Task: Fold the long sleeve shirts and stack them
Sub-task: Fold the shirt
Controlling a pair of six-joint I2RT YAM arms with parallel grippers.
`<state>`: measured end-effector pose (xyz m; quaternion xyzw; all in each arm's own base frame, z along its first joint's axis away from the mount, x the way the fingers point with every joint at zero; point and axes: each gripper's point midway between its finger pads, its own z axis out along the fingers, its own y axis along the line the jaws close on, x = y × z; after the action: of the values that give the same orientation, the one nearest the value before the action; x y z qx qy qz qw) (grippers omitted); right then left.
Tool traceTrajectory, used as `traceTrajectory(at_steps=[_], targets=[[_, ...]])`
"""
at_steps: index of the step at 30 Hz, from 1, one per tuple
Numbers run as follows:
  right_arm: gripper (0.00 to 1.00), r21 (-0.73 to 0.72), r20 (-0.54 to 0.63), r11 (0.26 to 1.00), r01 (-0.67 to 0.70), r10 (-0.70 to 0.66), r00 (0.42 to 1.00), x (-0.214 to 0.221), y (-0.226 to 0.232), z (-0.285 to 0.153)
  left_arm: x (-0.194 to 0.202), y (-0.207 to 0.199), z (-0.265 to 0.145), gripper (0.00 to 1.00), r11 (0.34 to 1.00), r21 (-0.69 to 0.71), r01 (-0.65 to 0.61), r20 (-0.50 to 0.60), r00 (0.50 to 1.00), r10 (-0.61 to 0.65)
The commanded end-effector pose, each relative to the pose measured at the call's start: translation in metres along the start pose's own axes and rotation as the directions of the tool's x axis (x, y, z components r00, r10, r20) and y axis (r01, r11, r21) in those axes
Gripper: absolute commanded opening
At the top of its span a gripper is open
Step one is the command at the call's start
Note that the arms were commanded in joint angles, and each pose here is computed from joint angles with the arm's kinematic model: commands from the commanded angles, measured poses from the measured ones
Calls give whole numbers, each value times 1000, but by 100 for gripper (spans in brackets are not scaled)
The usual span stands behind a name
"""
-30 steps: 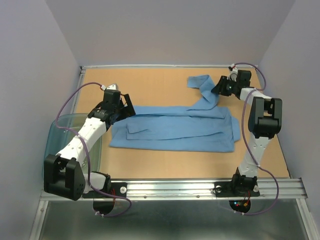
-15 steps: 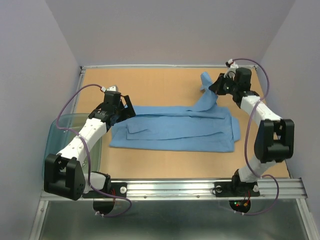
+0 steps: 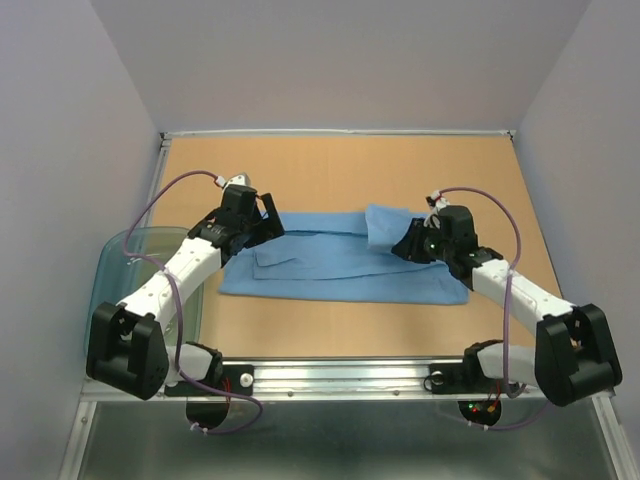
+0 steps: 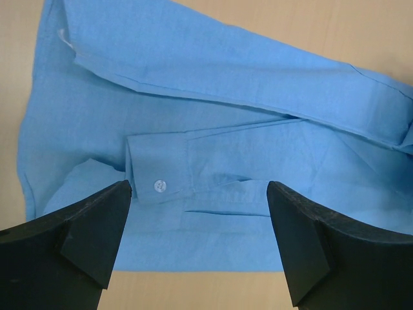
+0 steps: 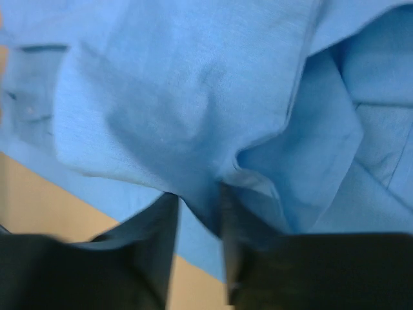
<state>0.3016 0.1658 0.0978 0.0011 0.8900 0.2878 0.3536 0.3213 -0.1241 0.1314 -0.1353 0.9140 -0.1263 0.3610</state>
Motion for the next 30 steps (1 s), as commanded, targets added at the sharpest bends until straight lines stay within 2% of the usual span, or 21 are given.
traceTrajectory(at_steps=[1, 3, 5, 8, 11, 13, 14, 16, 19, 24, 30], targets=[[44, -6, 45, 997, -75, 76, 996, 2, 5, -13, 2, -10, -4, 98, 999, 34, 15, 21, 1000, -16], [62, 19, 13, 998, -57, 57, 998, 12, 0, -19, 6, -16, -3, 98, 999, 45, 11, 14, 1000, -11], [68, 68, 1, 997, -33, 33, 999, 12, -6, -25, 7, -20, -4, 98, 998, 57, 5, 10, 1000, -5], [73, 166, 66, 986, 19, -30, 997, -17, -14, -39, 9, -26, -4, 98, 997, 72, -21, 2, 1000, 20], [73, 186, 110, 978, 99, -121, 987, -55, -3, -46, 10, -27, -4, 98, 997, 73, -33, 1, 999, 33], [70, 221, 103, 968, 119, -145, 984, -71, -6, -35, 14, -25, -3, 98, 997, 71, -39, -9, 999, 40], [68, 224, 137, 966, 131, -164, 977, -94, 2, -36, 15, -26, -3, 98, 996, 76, -37, -10, 999, 38], [64, 247, 138, 960, 130, -167, 976, -107, 0, -26, 18, -25, -4, 98, 996, 78, -39, -20, 999, 41], [63, 265, 143, 958, 106, -148, 979, -133, -1, -3, 21, -25, -7, 98, 996, 85, -32, -22, 999, 34], [63, 303, 125, 949, -89, 53, 991, -140, -33, 38, 28, -24, -9, 98, 995, 93, -26, -34, 999, 29], [63, 288, 23, 933, -217, 220, 975, -99, -48, 67, 38, -19, -5, 98, 997, 80, -23, -55, 998, 28]])
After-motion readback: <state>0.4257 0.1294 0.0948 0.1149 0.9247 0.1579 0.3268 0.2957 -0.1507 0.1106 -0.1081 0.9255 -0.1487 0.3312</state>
